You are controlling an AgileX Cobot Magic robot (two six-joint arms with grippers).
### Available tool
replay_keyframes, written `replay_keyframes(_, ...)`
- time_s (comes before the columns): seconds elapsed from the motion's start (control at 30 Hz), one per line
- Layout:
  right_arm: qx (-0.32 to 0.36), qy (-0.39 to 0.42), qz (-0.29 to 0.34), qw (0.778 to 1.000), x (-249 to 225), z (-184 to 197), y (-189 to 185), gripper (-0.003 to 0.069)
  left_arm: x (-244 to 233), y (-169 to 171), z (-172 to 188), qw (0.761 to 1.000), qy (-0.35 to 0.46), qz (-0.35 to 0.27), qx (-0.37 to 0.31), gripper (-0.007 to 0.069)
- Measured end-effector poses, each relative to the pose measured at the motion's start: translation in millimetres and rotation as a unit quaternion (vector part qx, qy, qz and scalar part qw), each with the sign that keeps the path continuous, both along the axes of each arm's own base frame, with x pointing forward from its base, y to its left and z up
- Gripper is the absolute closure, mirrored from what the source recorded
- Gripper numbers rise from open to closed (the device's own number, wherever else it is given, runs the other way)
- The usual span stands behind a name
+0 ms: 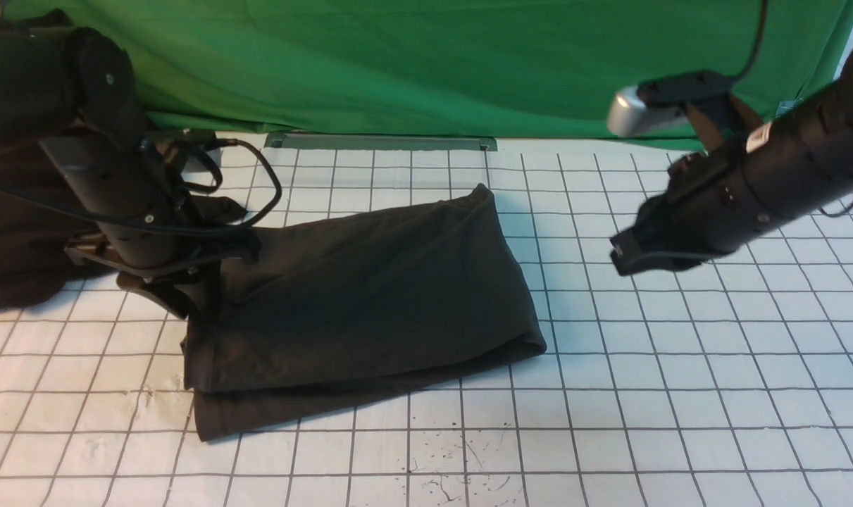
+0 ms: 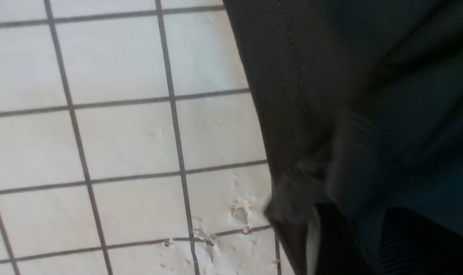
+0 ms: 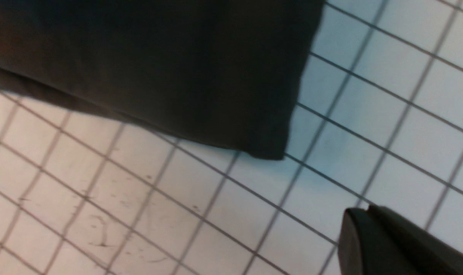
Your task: Fold a long-sleeved shirt over a white checkered tablecloth.
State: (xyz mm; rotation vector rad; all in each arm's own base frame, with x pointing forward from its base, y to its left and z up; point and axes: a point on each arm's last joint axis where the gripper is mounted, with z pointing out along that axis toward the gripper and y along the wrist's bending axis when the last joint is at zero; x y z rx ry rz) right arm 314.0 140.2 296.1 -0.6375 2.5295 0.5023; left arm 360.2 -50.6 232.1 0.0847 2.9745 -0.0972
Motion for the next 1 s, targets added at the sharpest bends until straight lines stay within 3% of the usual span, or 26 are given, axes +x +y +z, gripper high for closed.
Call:
replay_keyframes(0.1, 0.008, 0.014, 0.04, 0.999, 10, 4, 17, 0.0661, -4, 2, 6, 1.0, 0.001, 0.0, 0.007, 0.0286)
replay_keyframes(0.23, 0.006, 0.028, 0.076, 0.997, 28, -6, 46, 0.0661, -8, 4, 20, 0.999, -0.021, 0.024, 0.009, 0.0272)
replay_keyframes(0.37, 0.006, 0.043, 0.093, 0.995, 48, -28, 70, 0.0661, -9, -3, 32, 0.998, -0.05, 0.034, -0.037, 0.0417)
replay_keyframes(0.43, 0.0, 0.068, 0.095, 0.993, 59, -49, 78, 0.0661, -7, -11, 33, 0.995, -0.065, 0.027, -0.075, 0.0545)
replay_keyframes(0.5, -0.011, 0.093, 0.09, 0.991, 64, -68, 80, 0.0661, -6, -18, 30, 0.992, -0.077, 0.026, -0.095, 0.0595)
replay_keyframes(0.6, -0.044, 0.139, 0.081, 0.986, 69, -103, 79, 0.0661, -10, -28, 8, 0.994, -0.065, 0.015, -0.091, 0.0627)
replay_keyframes(0.77, -0.061, 0.164, 0.075, 0.982, 72, -126, 79, 0.0661, -23, -23, -36, 0.997, -0.025, 0.026, -0.066, 0.0632)
replay_keyframes(0.9, -0.059, 0.163, 0.07, 0.982, 72, -121, 79, 0.0661, -26, -18, -47, 0.998, -0.022, 0.036, -0.054, 0.0632)
replay_keyframes(1.0, -0.047, 0.126, 0.066, 0.989, 72, -90, 76, 0.0661, -25, -13, -46, 0.997, -0.029, 0.041, -0.051, 0.0632)
